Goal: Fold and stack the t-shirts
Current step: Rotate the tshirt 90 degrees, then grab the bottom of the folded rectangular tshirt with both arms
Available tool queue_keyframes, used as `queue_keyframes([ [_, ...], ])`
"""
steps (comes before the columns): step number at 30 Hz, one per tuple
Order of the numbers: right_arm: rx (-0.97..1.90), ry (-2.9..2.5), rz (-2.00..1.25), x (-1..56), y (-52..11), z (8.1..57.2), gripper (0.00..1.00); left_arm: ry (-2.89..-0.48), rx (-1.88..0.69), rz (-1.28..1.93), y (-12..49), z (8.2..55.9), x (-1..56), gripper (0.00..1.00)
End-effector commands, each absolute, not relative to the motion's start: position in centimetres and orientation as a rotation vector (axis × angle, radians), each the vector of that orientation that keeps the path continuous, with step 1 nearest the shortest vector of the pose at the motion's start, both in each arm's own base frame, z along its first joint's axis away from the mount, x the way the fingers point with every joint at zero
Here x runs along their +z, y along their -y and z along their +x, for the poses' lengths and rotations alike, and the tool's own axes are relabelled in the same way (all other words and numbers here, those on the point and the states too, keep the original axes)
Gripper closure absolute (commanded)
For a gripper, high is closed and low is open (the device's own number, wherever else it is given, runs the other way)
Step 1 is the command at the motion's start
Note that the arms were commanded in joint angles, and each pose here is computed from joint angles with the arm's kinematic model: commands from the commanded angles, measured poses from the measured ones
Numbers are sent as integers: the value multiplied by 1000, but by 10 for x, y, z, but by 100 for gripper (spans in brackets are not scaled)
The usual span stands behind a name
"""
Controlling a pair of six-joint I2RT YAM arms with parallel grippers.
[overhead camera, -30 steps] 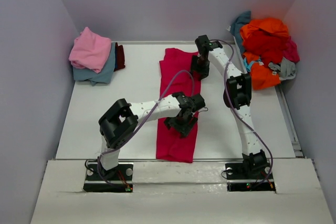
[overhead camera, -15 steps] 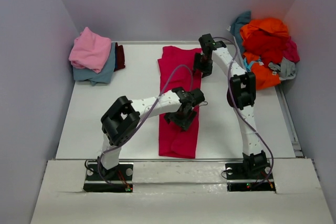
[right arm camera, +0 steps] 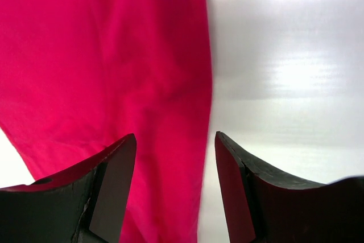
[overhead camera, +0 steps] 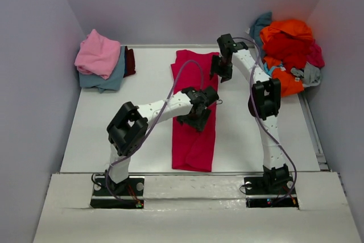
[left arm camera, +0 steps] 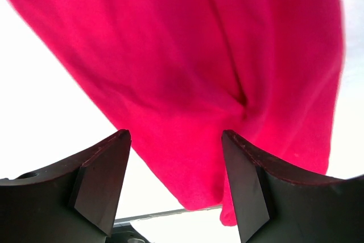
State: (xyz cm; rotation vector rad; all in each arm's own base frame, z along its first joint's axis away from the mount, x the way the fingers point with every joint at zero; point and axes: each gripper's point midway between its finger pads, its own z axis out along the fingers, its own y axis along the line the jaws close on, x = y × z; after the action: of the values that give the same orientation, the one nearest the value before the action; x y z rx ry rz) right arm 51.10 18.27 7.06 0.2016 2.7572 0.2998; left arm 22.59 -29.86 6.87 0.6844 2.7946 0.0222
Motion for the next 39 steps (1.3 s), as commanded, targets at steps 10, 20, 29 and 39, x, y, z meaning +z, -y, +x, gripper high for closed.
queue_keyframes([
  [10,347,-2833,182,112,-185,407,37,-2708,144,110,225,318,106,23],
  [20,392,-2936,25,114,-211,322,38,-2739,154,90,225,331,90,23],
  [29,376,-3026,-116,102,-229,258,41,-2791,158,83,222,325,66,23],
  [39,408,-3100,-156,95,-234,207,44,-2796,157,138,229,333,61,23],
])
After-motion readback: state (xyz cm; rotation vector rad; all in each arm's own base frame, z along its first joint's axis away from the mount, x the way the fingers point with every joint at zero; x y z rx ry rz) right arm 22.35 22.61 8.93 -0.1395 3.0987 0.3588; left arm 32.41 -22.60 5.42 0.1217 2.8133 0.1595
